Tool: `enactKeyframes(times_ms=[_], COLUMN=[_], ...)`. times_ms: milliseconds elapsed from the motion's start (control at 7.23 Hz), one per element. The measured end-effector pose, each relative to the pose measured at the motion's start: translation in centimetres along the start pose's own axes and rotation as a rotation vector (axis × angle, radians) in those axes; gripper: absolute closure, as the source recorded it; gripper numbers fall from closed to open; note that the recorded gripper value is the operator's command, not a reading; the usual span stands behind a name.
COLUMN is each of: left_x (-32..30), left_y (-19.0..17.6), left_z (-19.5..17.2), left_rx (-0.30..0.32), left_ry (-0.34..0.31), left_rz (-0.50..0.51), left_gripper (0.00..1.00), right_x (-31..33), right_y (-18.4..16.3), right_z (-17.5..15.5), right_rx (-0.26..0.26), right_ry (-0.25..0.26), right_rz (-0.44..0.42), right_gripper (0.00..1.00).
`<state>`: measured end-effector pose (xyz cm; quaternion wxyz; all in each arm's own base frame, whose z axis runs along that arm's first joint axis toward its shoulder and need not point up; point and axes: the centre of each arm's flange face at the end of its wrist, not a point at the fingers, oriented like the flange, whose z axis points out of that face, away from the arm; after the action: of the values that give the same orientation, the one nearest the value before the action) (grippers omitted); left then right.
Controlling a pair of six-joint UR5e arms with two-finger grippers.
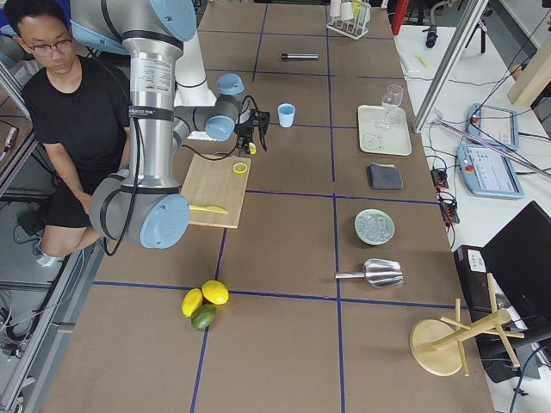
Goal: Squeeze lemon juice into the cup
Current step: 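Lift the lemon slice and carry it over the blue cup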
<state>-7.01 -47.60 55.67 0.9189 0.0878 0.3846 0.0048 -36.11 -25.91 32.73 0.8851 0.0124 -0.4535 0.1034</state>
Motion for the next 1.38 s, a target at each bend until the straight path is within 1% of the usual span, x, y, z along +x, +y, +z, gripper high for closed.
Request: enactKeyframes(times_ms=[277, 415, 692, 830, 1107, 1384], left_x=[0.0, 0.0, -0.1, -0.2, -0.3, -0.6], left_y=[0.0, 0.0, 0.0, 0.0, 0.0, 0.0], left_z=[0.0, 0.0, 0.1, 0.2, 0.4, 0.7], left_rx=[0.000, 0.000, -0.003, -0.004, -0.008, -0.012], left_ry=[0.000, 0.001, 0.001, 0.001, 0.001, 0.001], left_rz=[-0.001, -0.001, -0.003, -0.004, -0.007, -0.010], left_gripper=[0.00, 0.00, 0.00, 0.00, 0.00, 0.00], right_x=[-2.4, -5.0, -13.0, -16.9, -23.1, -27.1], right_y=[-2.2, -2.8, -4.3, -5.1, -6.6, -7.6], right_z=[-1.9, -2.3, -2.5, -2.0, 0.1, 2.1], right_rx=[-0.010, -0.009, 0.005, 0.018, 0.050, 0.060], right_ry=[-0.054, -0.060, -0.041, -0.031, -0.009, 0.015], right_rz=[0.030, 0.035, 0.044, 0.048, 0.051, 0.056], right_gripper=[0.52, 0.52, 0.52, 0.52, 0.51, 0.50])
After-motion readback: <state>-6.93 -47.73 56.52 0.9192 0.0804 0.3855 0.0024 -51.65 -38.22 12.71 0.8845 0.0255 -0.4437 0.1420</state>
